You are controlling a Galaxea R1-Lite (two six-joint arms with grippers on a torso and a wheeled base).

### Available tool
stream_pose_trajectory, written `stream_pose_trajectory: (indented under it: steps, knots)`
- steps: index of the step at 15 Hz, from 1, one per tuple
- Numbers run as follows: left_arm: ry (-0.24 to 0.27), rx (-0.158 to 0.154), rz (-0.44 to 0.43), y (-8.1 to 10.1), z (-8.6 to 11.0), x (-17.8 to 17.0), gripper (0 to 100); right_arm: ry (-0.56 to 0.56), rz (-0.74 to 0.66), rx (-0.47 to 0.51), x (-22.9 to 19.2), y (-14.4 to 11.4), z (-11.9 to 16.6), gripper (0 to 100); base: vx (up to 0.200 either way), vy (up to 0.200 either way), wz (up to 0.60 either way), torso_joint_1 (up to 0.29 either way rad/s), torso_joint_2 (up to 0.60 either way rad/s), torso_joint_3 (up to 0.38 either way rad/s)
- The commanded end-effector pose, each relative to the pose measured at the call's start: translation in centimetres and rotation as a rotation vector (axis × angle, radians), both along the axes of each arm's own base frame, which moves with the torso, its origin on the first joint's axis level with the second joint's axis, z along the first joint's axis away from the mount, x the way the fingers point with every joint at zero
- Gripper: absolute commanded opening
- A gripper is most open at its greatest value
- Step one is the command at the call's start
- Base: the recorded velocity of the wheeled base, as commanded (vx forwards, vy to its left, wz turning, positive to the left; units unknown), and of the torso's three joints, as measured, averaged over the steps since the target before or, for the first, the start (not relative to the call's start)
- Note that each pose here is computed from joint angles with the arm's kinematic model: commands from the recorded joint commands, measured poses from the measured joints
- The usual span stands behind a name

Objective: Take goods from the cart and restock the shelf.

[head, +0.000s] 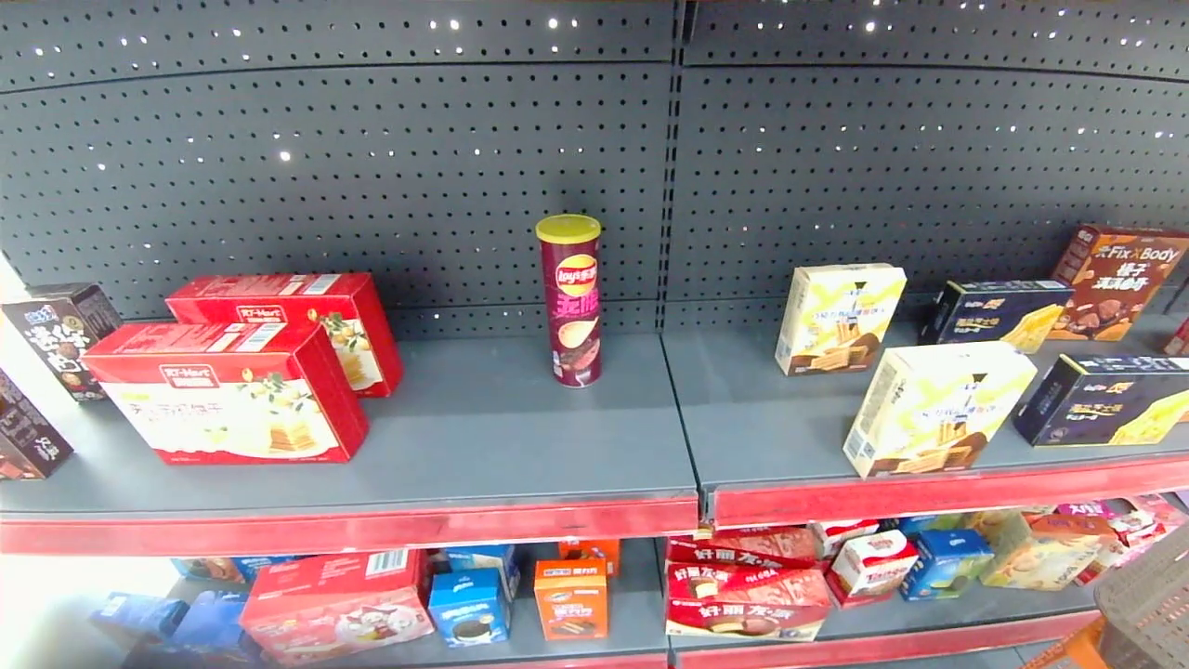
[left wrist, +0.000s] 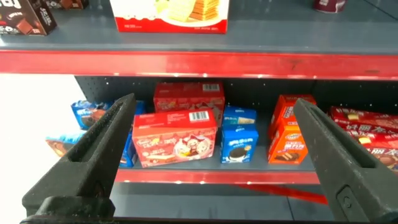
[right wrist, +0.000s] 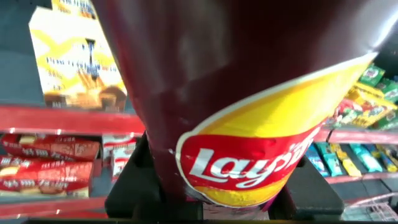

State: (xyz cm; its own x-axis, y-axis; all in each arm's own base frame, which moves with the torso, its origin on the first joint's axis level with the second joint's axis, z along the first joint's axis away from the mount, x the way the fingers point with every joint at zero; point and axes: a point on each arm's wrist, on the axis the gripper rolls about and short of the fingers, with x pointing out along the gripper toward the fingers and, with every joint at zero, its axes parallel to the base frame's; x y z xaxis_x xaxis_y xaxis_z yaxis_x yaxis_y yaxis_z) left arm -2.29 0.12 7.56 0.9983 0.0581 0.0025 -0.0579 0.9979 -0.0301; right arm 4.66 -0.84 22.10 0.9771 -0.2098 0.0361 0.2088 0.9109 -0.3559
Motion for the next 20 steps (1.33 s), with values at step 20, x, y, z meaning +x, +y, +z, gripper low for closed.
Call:
stream_pose_trajectory:
  steps: [20]
  knots:
    - [0.001,0.001,0.0,0.0,0.01,0.01,100,0.004,0.0,0.0,0.06,-0.01,-0.07,0,0.02,0.0,0.15,0.0,0.0,0.0]
